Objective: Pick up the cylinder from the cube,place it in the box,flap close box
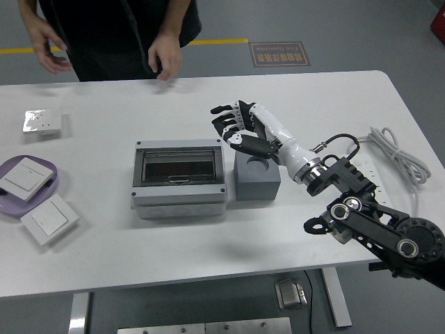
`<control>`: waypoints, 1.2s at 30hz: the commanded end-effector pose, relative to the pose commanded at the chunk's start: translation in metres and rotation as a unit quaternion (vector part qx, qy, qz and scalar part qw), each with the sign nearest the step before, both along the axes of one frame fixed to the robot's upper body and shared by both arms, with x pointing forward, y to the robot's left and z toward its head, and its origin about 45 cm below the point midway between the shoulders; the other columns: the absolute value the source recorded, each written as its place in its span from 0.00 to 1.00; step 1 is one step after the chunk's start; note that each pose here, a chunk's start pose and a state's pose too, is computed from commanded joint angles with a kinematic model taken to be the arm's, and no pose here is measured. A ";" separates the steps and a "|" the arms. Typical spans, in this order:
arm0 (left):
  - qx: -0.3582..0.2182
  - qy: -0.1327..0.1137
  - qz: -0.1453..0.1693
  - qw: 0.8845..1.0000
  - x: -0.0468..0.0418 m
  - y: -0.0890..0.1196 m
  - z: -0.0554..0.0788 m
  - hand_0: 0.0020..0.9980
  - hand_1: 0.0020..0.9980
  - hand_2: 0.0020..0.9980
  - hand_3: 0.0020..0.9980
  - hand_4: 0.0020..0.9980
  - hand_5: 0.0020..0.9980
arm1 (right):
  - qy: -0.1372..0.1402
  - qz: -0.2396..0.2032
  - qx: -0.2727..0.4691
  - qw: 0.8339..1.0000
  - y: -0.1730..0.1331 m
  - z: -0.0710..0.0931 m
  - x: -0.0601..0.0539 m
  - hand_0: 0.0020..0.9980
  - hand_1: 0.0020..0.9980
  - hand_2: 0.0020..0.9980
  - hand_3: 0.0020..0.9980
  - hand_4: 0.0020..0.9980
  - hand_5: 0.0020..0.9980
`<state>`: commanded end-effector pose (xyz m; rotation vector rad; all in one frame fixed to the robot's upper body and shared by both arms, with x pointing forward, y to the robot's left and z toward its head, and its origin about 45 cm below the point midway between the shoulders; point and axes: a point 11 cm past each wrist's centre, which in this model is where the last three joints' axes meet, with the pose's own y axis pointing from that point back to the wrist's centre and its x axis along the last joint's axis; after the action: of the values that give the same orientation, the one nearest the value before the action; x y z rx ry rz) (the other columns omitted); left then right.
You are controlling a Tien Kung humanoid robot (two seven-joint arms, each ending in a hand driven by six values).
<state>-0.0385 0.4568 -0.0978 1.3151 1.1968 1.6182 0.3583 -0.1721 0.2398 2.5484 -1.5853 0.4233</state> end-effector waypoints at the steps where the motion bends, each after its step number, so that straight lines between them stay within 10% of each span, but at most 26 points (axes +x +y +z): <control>1: 0.000 0.000 0.002 1.000 -0.0007 0.000 0.000 0.61 0.63 0.61 0.64 0.71 0.25 | -0.001 -0.009 0.002 1.000 -0.005 0.000 0.000 0.59 0.62 0.64 0.69 0.59 0.30; 19: 0.008 -0.005 0.007 1.000 0.0030 0.008 0.003 0.61 0.63 0.61 0.64 0.71 0.25 | 0.017 -0.149 0.020 0.989 -0.098 -0.020 -0.009 0.60 0.63 0.64 0.68 0.60 0.31; 36: 0.012 -0.001 0.011 1.000 -0.0022 0.012 0.005 0.61 0.63 0.61 0.64 0.71 0.25 | 0.010 -0.185 0.031 0.982 -0.117 -0.023 -0.011 0.61 0.63 0.64 0.68 0.61 0.31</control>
<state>-0.0407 0.4684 -0.0933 1.3192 1.1991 1.6537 0.3477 -0.2893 0.2173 2.2132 -2.0352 0.3112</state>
